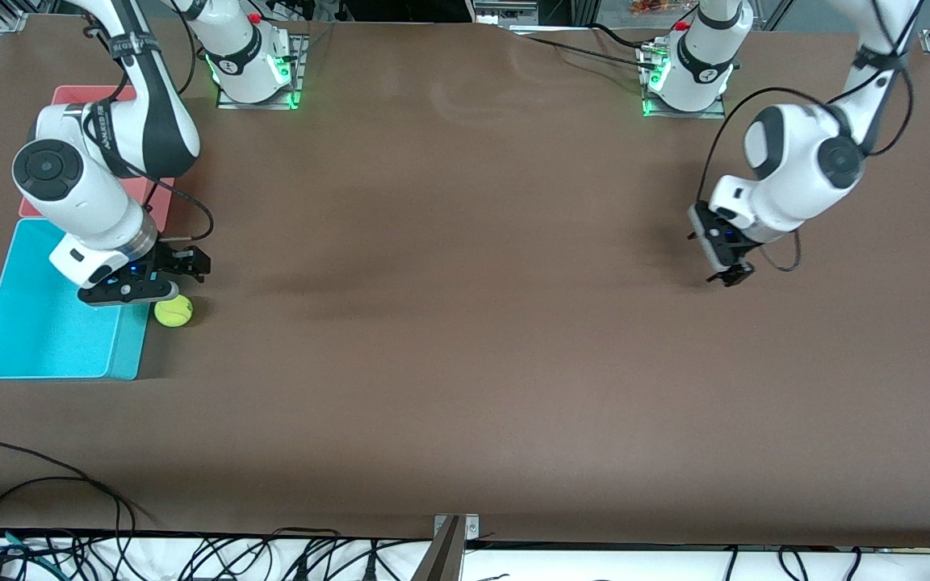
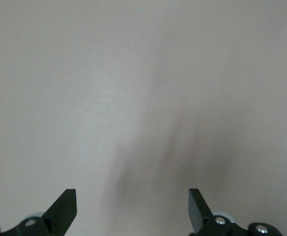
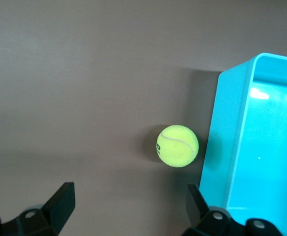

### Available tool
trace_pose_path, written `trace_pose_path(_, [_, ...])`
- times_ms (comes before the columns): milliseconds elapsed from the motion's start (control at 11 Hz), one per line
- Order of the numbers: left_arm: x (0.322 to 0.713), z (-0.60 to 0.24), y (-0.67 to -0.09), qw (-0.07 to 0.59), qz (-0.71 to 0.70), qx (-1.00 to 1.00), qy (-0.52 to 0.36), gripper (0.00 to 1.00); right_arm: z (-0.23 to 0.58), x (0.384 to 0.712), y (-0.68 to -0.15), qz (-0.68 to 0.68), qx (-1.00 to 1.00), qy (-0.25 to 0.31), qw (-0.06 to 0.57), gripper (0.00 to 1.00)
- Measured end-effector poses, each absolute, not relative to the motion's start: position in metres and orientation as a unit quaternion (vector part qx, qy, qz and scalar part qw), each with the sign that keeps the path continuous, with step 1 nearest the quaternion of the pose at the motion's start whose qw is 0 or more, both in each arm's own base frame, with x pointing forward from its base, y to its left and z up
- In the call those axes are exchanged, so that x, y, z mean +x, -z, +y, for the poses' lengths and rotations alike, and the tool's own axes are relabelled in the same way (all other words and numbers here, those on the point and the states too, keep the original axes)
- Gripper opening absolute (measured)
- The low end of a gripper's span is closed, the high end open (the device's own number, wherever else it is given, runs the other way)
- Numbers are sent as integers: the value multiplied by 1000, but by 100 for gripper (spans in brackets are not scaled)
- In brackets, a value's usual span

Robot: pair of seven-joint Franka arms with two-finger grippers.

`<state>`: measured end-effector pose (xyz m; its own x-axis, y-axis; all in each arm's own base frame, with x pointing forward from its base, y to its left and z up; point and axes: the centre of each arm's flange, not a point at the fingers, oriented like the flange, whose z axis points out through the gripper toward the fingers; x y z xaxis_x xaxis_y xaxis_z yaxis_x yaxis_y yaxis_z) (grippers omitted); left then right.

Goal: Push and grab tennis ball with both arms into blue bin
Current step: 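Reach the right gripper toward the ball while the left gripper withdraws, then grasp the tennis ball with the right gripper while the left gripper retracts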

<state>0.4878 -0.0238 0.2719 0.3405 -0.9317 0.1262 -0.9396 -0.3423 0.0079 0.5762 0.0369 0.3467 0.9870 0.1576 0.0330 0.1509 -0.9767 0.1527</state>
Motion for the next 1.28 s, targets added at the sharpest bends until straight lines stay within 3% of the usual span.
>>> trace_pose_path(821, [532, 48, -433, 30, -538, 841, -52, 100, -22, 586, -244, 117, 986, -77, 93, 100])
trace_pose_path(1277, [522, 6, -514, -3, -432, 902, -10, 100, -27, 583, -203, 132, 984, -68, 97, 100])
